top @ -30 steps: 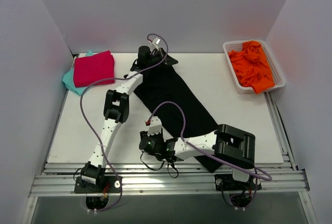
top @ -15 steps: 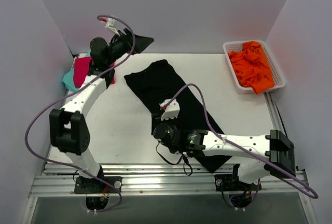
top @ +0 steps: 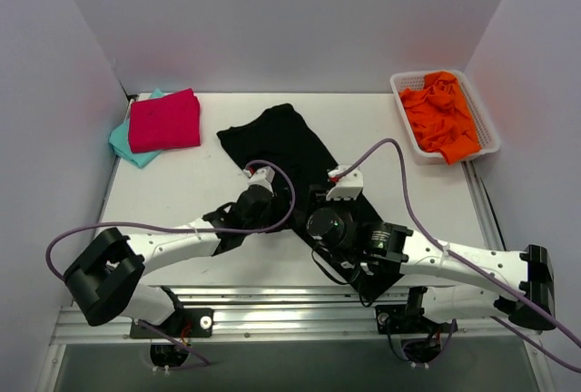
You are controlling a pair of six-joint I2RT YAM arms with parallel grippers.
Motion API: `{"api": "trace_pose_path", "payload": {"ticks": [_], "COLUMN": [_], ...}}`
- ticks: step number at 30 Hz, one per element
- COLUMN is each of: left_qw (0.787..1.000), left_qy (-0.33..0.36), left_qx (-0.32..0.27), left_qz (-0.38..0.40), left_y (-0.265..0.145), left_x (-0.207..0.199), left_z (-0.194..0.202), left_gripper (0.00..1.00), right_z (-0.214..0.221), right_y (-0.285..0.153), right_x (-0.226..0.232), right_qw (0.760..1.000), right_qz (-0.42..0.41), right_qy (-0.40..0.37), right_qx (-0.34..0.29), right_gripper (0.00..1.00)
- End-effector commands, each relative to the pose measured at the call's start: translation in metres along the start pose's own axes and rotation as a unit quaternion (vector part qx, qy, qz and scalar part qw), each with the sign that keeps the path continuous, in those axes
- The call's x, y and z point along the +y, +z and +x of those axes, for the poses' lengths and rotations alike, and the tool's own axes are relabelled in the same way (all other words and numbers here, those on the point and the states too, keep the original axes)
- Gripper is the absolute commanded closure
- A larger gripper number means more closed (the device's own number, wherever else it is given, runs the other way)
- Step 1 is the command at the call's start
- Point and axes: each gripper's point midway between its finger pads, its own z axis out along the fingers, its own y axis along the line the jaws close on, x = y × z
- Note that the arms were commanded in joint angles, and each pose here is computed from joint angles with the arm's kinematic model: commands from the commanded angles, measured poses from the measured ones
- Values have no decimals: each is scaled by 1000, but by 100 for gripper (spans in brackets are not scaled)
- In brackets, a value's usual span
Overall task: Fold and stack the t-shirts
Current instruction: Fold the tshirt
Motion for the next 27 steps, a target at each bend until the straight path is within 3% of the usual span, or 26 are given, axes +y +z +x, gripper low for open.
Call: {"api": "trace_pose_path", "payload": {"ticks": [1, 5, 19, 21, 22, 23, 24, 27], "left_qw": [996, 999, 994, 994, 992, 992, 992, 991], "left_qy": [-58, -52, -70, -68, -68, -68, -71, -76], "left_qx": [-62, -1, 79, 82, 100, 103, 103, 104], "left_qz": [25, 3, 26, 25, 29, 31, 27, 23], "left_y": [-1, 31, 85, 95, 97, 99, 102, 104], "left_x": [-17, -10, -17, -14, -13, -12, -8, 2], "left_z": [-7, 37, 83, 86, 94, 95, 95, 93], "left_gripper": [6, 6, 6, 30, 68, 92, 97, 98], "right_z": [-12, -20, -22, -21, -21, -22, -20, -20], "right_y": [-3, -5, 2, 3, 3, 4, 4, 7], "right_x": [-31, -45, -71, -73, -75, -76, -78, -80], "right_qw": [999, 997, 995, 995, 994, 994, 994, 994], "right_qz": [44, 58, 90, 92, 94, 96, 98, 99], "right_qy": [12, 24, 25, 26, 27, 27, 24, 23], "right_qx": [-27, -38, -39, -40, -41, -42, -41, -40], "right_gripper": [45, 44, 43, 43, 43, 43, 43, 43]}}
